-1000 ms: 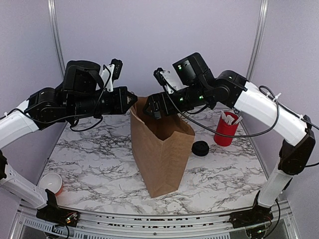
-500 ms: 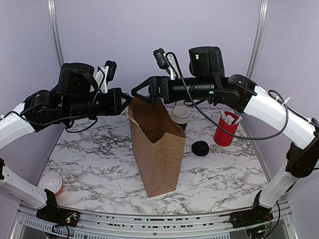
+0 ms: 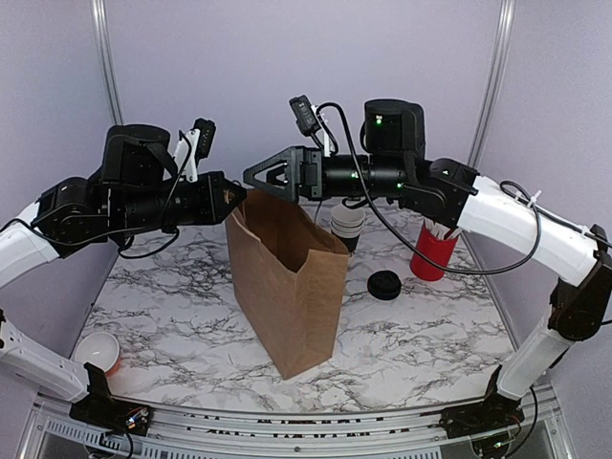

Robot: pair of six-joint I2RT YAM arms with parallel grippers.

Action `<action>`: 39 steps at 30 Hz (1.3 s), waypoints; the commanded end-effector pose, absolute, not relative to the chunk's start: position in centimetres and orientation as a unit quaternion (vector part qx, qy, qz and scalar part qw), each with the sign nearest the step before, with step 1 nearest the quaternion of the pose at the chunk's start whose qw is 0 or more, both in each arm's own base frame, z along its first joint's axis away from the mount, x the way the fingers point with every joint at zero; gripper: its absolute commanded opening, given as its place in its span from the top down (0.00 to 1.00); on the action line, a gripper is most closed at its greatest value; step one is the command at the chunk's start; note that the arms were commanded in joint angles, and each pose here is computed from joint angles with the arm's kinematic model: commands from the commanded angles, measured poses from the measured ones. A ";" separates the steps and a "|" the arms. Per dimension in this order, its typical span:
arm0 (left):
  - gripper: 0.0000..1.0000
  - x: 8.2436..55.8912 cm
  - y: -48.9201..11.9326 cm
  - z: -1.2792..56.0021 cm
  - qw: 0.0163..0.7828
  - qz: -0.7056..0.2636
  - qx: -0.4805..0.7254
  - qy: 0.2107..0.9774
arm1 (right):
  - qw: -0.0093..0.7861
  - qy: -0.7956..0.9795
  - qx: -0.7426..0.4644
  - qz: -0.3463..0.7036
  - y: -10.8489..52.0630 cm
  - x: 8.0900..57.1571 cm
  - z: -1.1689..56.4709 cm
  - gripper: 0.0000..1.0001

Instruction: Pack the takeout coffee

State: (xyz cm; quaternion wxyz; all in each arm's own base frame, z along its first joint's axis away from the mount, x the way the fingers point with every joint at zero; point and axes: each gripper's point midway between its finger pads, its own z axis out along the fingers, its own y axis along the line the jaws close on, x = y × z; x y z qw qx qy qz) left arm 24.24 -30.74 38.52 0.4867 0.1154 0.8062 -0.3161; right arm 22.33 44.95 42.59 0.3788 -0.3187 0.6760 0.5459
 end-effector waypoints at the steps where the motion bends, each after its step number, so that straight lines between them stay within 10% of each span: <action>1: 1.00 24.2 -29.6 39.5 0.501 -0.322 0.104 0.796 | 0.394 0.609 -0.344 0.596 44.4 20.4 47.2 0.00; 17: 0.99 24.5 -29.1 39.2 0.499 -0.321 0.094 0.799 | 0.385 0.547 -0.389 0.633 43.5 17.4 49.1 0.00; 39: 0.44 24.2 -26.4 40.0 0.521 -0.303 0.072 0.794 | 0.507 0.675 -0.270 0.463 33.8 23.3 47.3 0.00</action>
